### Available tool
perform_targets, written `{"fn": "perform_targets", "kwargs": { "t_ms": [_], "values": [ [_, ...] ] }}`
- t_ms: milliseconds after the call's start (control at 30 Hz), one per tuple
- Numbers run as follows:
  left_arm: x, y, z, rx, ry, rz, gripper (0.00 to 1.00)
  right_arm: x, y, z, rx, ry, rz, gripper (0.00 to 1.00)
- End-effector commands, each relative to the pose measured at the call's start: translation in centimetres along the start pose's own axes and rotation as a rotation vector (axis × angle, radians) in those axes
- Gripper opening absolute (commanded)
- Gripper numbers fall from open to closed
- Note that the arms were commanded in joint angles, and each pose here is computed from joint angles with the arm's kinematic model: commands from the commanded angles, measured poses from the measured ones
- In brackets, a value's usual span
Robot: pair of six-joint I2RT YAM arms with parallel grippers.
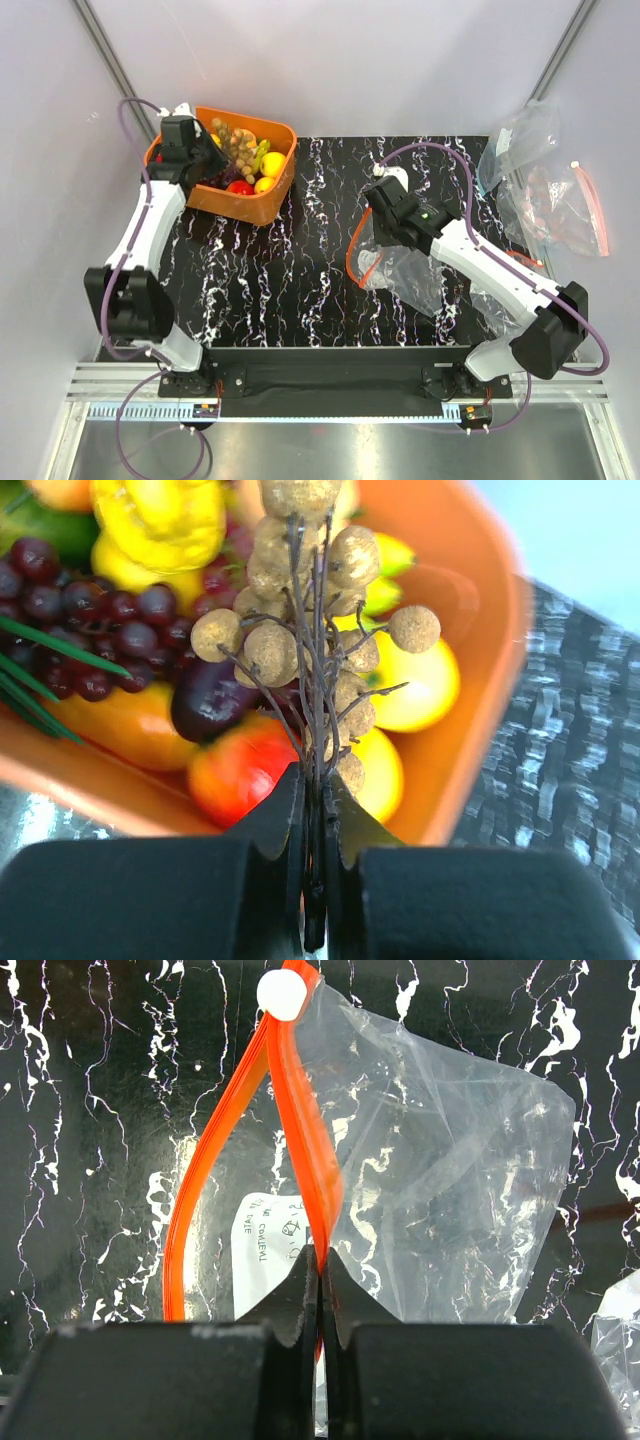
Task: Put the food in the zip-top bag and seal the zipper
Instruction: Pick up the fake fruit from the bin, then place the fake fruit in the zipper food storage bag.
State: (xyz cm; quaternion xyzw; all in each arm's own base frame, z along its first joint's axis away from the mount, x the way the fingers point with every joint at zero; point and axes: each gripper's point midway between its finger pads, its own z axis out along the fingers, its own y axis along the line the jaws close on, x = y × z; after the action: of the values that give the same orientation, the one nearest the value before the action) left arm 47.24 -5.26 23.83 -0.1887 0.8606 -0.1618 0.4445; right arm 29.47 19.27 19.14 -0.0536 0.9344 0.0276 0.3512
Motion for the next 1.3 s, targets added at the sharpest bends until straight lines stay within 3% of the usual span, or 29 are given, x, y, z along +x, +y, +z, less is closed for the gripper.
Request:
{"fn": "perform_targets", "kwargs": {
  "t_ms": [0, 267, 467, 733, 867, 933, 1267],
  "values": [
    [-4.4, -5.3, -6.1, 0.226, -0.179, 0.029, 0.0, -1.1, 0.0, -1.2, -0.02, -0.048, 0.005, 0.0],
    [-2.1, -10.8, -13.3, 0.497, -0.179, 0.031, 0.0, -1.8, 0.5, -1.7, -0.062, -0.086, -0.014, 0.0],
    [2.0, -15.0, -16.3, 0.661, -0.144, 0.073, 0.0, -2.2, 0.9, -2.0, -0.093, -0.114, 0.004, 0.0],
    [9.5, -19.7, -17.1, 0.798, -0.057, 0.137, 0.0, -2.2, 1.0, -2.7, -0.114, -0.123, 0.04, 0.0],
    [14.2, -20.1, -16.3, 0.826, -0.022, 0.113, 0.0, -2.2, 1.1, -2.9, -0.122, -0.123, 0.065, 0.0],
    [14.2, -20.7, -17.2, 0.856, -0.083, 0.084, 0.0, -2.1, 1.3, -2.8, -0.123, -0.118, 0.077, 0.0],
    [17.1, -20.0, -17.6, 0.86, -0.164, 0.083, 0.0, -2.0, 1.8, -2.5, -0.138, -0.108, 0.097, 0.0]
  ]
}}
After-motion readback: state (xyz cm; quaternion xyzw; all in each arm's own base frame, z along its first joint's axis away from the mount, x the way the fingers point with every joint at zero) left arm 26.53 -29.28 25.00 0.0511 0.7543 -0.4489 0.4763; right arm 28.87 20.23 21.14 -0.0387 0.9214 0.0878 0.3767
